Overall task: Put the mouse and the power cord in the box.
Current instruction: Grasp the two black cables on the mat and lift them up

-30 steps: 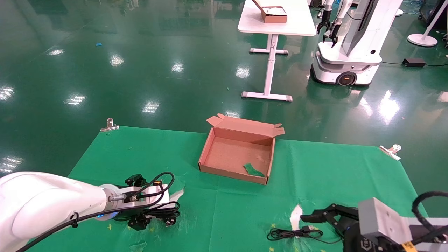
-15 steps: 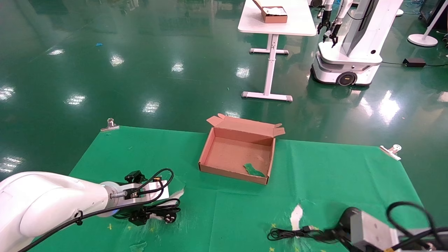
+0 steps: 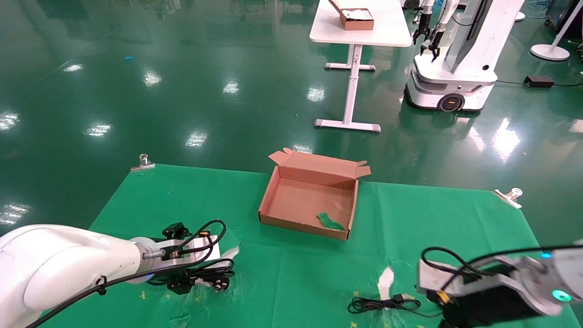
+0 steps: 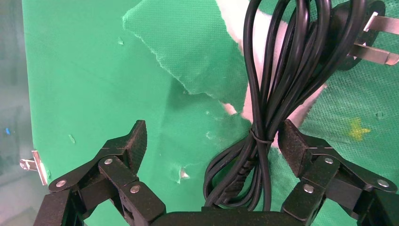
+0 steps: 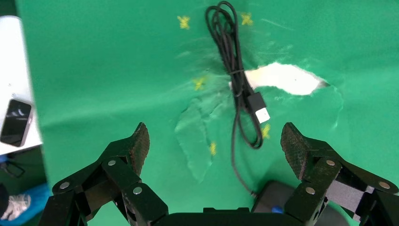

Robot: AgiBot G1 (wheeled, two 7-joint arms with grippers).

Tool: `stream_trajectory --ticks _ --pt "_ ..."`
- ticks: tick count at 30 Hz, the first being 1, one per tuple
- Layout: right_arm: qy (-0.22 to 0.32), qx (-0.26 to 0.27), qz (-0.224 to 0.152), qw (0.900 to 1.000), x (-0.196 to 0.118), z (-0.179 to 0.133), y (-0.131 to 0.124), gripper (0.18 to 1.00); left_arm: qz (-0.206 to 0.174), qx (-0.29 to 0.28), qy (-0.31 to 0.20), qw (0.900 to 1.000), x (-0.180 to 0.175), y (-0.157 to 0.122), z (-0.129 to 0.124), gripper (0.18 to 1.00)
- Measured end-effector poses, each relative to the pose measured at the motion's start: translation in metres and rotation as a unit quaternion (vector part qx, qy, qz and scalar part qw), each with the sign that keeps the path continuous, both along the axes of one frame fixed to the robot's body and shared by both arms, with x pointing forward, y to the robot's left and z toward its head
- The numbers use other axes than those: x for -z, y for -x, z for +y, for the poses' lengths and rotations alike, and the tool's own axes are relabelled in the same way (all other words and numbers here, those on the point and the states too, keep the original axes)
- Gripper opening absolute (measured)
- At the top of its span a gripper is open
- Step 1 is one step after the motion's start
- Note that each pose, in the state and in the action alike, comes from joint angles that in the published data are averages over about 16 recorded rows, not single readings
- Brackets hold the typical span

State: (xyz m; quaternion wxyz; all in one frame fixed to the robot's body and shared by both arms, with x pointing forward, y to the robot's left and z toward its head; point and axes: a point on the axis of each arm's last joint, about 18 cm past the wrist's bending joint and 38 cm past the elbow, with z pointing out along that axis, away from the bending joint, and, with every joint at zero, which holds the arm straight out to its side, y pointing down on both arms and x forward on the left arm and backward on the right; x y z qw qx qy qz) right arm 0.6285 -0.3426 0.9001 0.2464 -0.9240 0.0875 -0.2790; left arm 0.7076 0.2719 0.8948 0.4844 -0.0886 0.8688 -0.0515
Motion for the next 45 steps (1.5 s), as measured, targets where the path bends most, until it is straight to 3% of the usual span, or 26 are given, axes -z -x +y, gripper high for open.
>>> stream_trajectory --ticks 10,23,36,45 --pt "0.047 -0.016 0.013 0.999 0.006 0.021 -0.038 1.001 0.0 0.0 0.0 1.0 0.0 0.0 0.0 1.0" --pt "0.095 -0.012 -0.007 0.995 0.009 0.045 -0.073 1.0 0.0 0.0 0.0 1.0 0.0 0.0 0.0 1.0" --pt "0.107 0.006 -0.014 0.994 0.01 0.044 -0.082 0.962 0.0 0.0 0.0 1.0 0.0 0.0 0.0 0.965" --pt "0.105 0.001 -0.012 0.994 0.01 0.045 -0.08 0.858 0.0 0.0 0.0 1.0 0.0 0.0 0.0 0.854"
